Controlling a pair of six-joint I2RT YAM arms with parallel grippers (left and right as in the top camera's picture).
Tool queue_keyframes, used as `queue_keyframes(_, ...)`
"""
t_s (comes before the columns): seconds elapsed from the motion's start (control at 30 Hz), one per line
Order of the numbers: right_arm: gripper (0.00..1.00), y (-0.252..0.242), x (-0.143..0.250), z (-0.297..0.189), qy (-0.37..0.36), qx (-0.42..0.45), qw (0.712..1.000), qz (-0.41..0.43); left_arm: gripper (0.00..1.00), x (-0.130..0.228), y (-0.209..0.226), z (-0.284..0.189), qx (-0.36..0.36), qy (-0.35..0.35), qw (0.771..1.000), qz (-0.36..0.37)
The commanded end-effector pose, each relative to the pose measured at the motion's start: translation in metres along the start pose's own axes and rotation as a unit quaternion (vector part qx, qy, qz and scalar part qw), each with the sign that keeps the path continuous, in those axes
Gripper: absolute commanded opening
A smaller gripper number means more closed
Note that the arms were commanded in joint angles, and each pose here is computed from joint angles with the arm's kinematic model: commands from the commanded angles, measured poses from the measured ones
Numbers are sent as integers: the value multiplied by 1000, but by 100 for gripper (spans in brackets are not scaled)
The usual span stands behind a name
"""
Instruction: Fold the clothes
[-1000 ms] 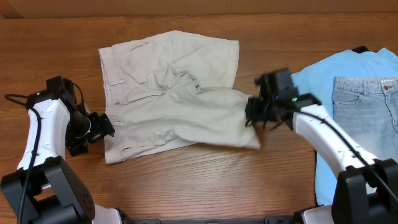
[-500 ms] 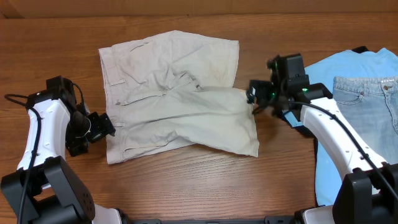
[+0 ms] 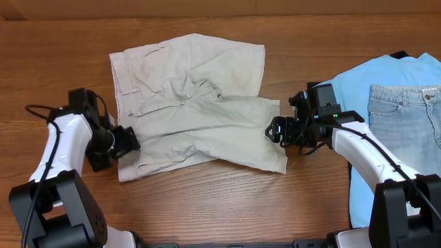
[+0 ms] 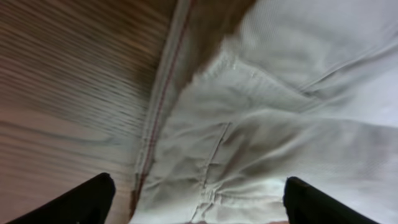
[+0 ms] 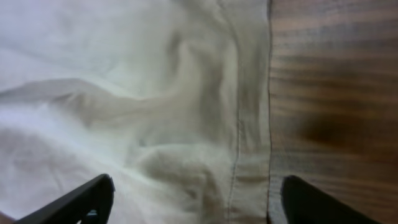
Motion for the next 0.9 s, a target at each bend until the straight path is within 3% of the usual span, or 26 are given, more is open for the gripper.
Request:
queue_keyframes(0.0,54,-4,7,9,16,-8,1000,9,80,7,-1,11,11,7,1000,14)
queue_keyframes(0.07,27,-2,8,11,22,-20,1000,6,69,5,-2,14,13,-3,1000,16)
queue_keyframes(0.13,4,0,7,10,21,-29,999,1,35,2,-2,13,14,-9,1000,18)
queue_keyframes(0.17,4,0,7,10,21,-29,999,1,20,2,-2,12,14,-8,1000,21)
queue_keyframes(0.23,4,0,6,6,18,-28,999,4,4,2,0,6,11,-2,1000,19)
queue_keyframes(0.53,4,15,-10,-40,-20,-32,999,0,4,-20,19,-55,16,-23,999,-27)
queue_keyframes(0.57,15,16,-11,-42,-25,-33,999,-3,4,-23,18,-62,20,-29,999,-20)
queue_keyframes(0.6,34,17,-12,-42,-26,-34,999,-7,4,-25,18,-66,20,-33,999,-18)
queue_keyframes(0.67,79,15,-12,-39,-26,-32,999,-16,4,-25,16,-68,26,-35,999,-18)
queue_keyframes(0.77,97,10,-12,-27,-22,-31,999,-14,4,-24,15,-63,25,-32,999,-12)
queue_keyframes(0.87,98,5,-10,-6,-7,-30,999,-15,4,-21,17,-58,15,-25,1000,-12)
Point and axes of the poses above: each gripper's point midway between its finger pads, its own z axis out along the fingers, its own y axis along the line the jaws close on, x = y × z, the point moved 6 cm from there along -z, back along the fingers, and after that the axes turned 1 degree about z, right-handed, at the moved point
